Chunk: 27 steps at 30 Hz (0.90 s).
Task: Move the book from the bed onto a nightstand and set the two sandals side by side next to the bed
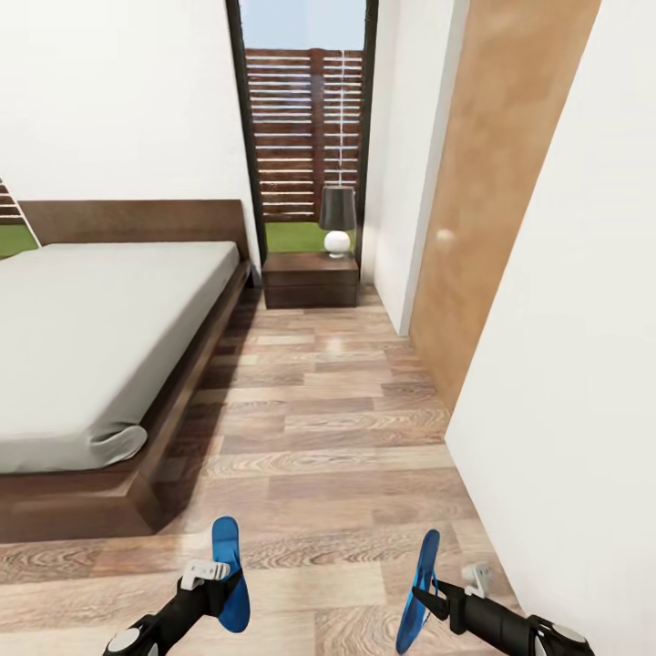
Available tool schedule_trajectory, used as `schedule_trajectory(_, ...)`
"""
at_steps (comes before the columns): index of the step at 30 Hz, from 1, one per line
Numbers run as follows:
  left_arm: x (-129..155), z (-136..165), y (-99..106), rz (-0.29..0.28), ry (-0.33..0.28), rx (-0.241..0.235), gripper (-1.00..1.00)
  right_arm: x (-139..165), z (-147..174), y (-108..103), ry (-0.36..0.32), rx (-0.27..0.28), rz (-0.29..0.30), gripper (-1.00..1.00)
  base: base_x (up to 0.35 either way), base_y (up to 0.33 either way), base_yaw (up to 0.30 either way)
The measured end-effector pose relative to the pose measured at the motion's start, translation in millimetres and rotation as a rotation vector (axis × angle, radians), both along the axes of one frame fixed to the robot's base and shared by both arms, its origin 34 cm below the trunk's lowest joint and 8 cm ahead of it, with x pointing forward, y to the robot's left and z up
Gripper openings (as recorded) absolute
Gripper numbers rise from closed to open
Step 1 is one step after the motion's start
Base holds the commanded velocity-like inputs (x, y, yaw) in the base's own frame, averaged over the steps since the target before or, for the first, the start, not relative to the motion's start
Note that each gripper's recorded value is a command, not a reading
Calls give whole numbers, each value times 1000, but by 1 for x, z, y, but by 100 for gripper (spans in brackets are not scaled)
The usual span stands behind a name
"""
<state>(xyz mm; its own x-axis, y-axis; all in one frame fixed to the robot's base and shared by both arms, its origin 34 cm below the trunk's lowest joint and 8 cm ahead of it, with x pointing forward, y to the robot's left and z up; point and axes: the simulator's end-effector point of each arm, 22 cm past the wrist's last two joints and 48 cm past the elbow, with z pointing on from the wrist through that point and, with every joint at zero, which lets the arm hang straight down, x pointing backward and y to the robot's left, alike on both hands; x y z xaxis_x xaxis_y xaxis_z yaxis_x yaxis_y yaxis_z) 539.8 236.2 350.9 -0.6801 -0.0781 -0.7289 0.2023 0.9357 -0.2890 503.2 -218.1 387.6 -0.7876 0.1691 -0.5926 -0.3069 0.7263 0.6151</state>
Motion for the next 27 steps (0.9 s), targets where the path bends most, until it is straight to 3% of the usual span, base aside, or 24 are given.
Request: schedule_trajectory(27,0,0,0,-1,0,0,-100,0,0,0,0,0,0,-100,325,-17,0)
